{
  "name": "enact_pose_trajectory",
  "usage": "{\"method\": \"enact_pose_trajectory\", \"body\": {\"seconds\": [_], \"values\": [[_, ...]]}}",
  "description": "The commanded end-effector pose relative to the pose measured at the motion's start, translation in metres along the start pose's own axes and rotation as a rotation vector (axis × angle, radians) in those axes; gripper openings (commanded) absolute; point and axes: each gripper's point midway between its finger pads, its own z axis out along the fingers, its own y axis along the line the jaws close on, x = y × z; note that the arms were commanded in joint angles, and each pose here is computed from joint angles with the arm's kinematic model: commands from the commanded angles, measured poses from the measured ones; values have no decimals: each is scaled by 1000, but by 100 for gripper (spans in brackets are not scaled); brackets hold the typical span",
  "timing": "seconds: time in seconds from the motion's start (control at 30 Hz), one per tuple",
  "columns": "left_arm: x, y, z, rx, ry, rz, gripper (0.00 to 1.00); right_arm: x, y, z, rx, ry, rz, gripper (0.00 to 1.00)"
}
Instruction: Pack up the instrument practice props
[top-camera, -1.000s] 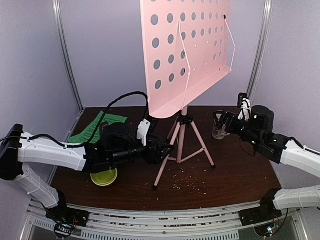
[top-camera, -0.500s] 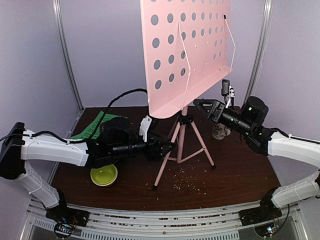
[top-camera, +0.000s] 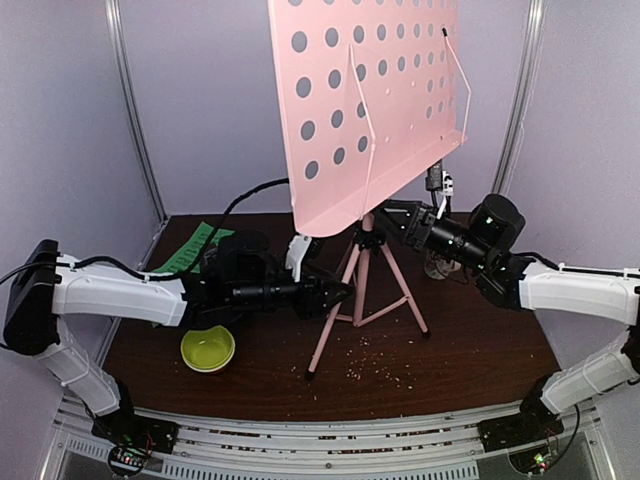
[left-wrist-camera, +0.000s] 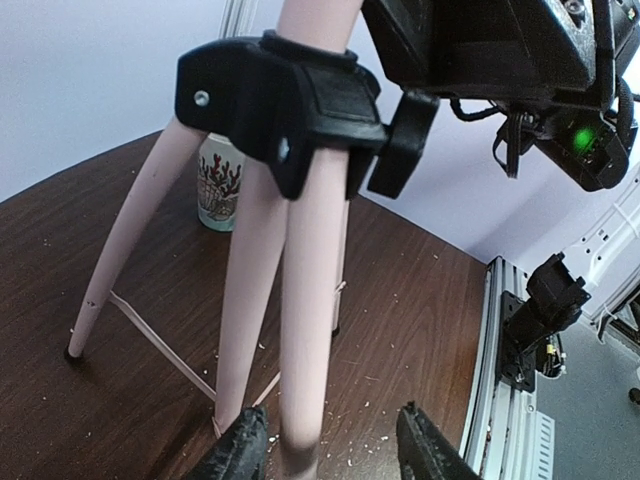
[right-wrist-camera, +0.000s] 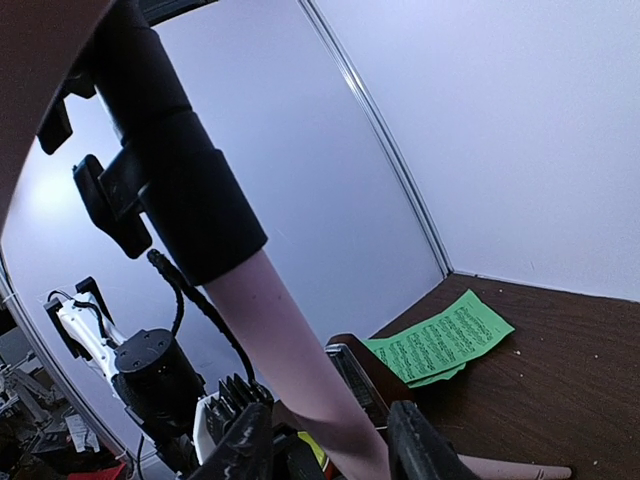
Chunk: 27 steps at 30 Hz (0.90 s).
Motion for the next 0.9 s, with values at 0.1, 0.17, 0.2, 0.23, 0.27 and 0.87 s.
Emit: {"method": "enact_pose_trajectory", "body": {"seconds": [0.1, 0.17, 0.2, 0.23, 0.27, 0.87], "values": [[-13, 4, 4, -17, -21, 48, 37, -57, 49, 4, -179, -205, -153, 33], [-10, 8, 5, -37, -8, 58, 33, -57, 51, 6, -189, -202, -156, 33], [-8, 10, 5, -44, -3, 63, 32, -56, 53, 7, -196, -200, -159, 32], [-7, 11, 5, -51, 0, 66, 30, -55, 53, 7, -199, -197, -161, 32], [-6, 12, 6, -58, 4, 71, 29, -54, 54, 8, -205, -193, -161, 32], [-6, 16, 0, -81, 1, 190, 0, -30, 52, 15, -245, -131, -198, 42]]}}
